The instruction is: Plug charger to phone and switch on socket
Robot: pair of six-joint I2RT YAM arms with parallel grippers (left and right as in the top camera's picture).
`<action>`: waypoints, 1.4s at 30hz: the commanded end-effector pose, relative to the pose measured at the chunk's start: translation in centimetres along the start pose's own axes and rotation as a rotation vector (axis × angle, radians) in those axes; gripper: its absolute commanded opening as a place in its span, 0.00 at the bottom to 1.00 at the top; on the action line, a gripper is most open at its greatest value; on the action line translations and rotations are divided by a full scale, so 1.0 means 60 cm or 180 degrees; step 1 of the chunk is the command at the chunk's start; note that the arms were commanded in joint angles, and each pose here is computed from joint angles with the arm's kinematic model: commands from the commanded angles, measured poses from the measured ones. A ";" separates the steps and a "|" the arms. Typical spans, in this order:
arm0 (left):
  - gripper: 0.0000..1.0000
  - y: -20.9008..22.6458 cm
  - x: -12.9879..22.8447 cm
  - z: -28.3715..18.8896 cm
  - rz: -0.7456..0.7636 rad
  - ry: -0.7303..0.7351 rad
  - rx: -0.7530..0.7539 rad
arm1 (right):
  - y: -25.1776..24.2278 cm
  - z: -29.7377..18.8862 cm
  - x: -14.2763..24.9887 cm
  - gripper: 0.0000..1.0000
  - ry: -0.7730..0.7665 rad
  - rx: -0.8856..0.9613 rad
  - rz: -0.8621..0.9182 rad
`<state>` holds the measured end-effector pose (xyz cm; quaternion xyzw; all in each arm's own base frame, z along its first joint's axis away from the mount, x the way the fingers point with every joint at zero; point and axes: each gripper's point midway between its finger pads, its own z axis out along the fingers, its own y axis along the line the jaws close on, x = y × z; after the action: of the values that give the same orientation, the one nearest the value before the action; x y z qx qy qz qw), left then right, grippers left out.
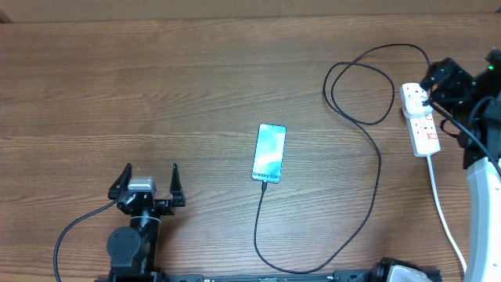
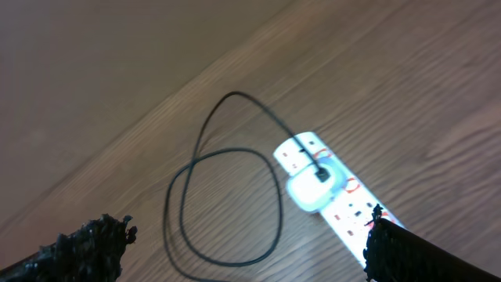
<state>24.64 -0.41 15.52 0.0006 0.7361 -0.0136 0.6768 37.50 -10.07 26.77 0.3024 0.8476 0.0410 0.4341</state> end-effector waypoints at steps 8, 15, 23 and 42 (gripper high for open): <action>0.99 -0.002 -0.001 -0.001 0.0073 -0.0020 0.0021 | 0.095 -0.018 0.067 1.00 0.0264 -0.0316 -0.0438; 0.99 -0.002 -0.001 -0.001 0.0073 -0.0019 0.0021 | 0.074 -0.006 0.114 1.00 0.0524 -0.0172 -0.0493; 0.99 -0.002 -0.001 -0.001 0.0073 -0.0019 0.0021 | 0.028 0.036 0.203 1.00 0.0833 -0.0016 -0.0520; 0.99 -0.002 -0.001 -0.001 0.0073 -0.0019 0.0021 | -0.067 0.084 0.425 1.00 0.1507 -0.0014 -0.0497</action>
<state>24.64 -0.42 15.53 0.0008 0.7360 -0.0138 0.6769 28.62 -1.02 4.37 0.2282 0.9464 0.0626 0.2198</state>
